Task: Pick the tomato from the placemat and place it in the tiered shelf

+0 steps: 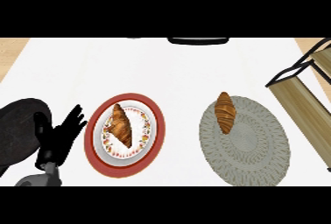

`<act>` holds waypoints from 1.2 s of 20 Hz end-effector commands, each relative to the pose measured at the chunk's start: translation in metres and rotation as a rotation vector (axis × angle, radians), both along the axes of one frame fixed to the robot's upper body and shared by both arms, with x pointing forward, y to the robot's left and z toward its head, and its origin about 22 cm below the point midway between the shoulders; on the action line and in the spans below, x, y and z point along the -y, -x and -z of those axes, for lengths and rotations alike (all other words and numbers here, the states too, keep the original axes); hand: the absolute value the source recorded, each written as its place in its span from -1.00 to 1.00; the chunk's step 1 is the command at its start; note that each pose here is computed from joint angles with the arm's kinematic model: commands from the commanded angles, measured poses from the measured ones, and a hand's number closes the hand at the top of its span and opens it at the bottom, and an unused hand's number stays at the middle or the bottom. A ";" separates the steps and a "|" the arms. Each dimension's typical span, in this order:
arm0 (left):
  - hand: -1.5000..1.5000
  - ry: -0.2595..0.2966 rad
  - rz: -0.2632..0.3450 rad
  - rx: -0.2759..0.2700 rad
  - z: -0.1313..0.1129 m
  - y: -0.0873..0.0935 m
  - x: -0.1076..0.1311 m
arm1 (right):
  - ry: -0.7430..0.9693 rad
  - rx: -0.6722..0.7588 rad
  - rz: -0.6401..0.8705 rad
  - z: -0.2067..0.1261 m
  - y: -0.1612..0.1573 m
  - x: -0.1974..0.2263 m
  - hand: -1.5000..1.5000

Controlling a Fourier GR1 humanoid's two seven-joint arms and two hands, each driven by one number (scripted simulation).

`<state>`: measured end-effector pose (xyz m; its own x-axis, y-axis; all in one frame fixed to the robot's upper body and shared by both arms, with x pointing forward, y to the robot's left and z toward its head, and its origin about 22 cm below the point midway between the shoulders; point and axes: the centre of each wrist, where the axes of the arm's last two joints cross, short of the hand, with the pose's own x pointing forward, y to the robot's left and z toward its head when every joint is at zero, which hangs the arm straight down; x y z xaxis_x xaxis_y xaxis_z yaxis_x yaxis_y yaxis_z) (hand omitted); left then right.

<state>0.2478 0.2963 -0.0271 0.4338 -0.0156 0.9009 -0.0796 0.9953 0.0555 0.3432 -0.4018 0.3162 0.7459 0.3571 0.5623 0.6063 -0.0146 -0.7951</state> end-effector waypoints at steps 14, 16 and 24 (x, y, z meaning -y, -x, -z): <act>0.00 -0.004 0.006 -0.012 -0.002 -0.003 0.001 | -0.134 0.678 0.042 -0.032 0.034 0.003 -1.00; 0.00 0.004 -0.010 -0.009 0.009 0.013 0.002 | -0.084 0.716 0.076 -0.033 0.055 0.011 -1.00; 0.00 0.011 -0.022 -0.015 0.016 0.010 0.002 | 0.051 0.790 0.319 -0.044 0.109 0.011 -1.00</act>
<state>0.2452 0.2954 -0.0286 0.4323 -0.0074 0.9017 -0.0914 0.9945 0.0519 0.2618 -0.4188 0.3563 0.2487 0.2673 0.9310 0.9572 -0.2150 -0.1940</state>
